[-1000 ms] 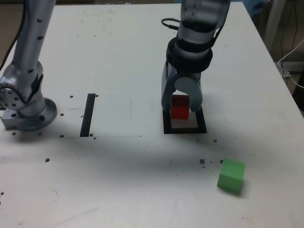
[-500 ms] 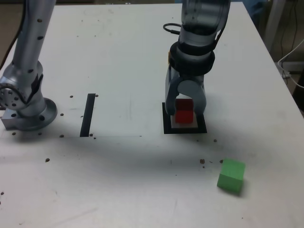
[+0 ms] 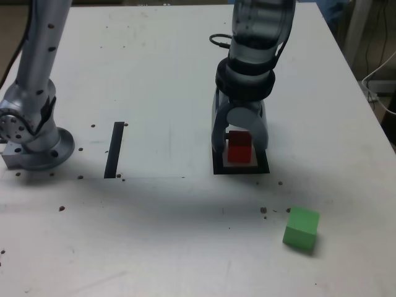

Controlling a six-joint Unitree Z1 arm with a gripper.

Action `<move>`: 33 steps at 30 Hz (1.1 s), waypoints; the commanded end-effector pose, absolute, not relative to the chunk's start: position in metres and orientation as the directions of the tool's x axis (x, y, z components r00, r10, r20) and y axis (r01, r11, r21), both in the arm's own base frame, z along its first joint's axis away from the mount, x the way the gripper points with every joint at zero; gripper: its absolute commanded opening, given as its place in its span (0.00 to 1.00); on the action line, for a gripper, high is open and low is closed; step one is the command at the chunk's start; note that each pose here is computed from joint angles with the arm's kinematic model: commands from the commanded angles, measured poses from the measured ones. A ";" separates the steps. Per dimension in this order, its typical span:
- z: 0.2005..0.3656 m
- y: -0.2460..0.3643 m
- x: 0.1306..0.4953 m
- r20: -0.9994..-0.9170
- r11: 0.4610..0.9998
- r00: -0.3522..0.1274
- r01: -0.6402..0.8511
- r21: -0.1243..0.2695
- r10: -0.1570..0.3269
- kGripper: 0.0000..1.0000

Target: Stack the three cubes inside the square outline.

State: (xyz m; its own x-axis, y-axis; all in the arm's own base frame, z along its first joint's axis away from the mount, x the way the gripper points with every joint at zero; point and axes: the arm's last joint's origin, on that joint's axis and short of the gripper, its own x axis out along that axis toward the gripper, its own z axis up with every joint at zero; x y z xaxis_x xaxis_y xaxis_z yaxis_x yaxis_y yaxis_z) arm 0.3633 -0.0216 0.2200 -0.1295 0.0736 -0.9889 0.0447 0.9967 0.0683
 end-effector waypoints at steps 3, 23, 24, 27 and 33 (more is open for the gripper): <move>0.231 -0.021 0.361 -0.992 0.997 -0.101 0.037 0.069 0.072 1.00; 0.283 0.020 0.329 -0.991 0.994 -0.113 0.092 0.062 0.072 1.00; 0.285 0.025 0.328 -0.991 0.994 -0.113 0.095 0.059 0.070 1.00; 0.290 0.043 0.328 -0.992 0.993 -0.109 0.101 0.058 0.069 1.00; 0.292 0.082 0.333 -0.992 0.994 -0.100 0.088 0.065 0.073 1.00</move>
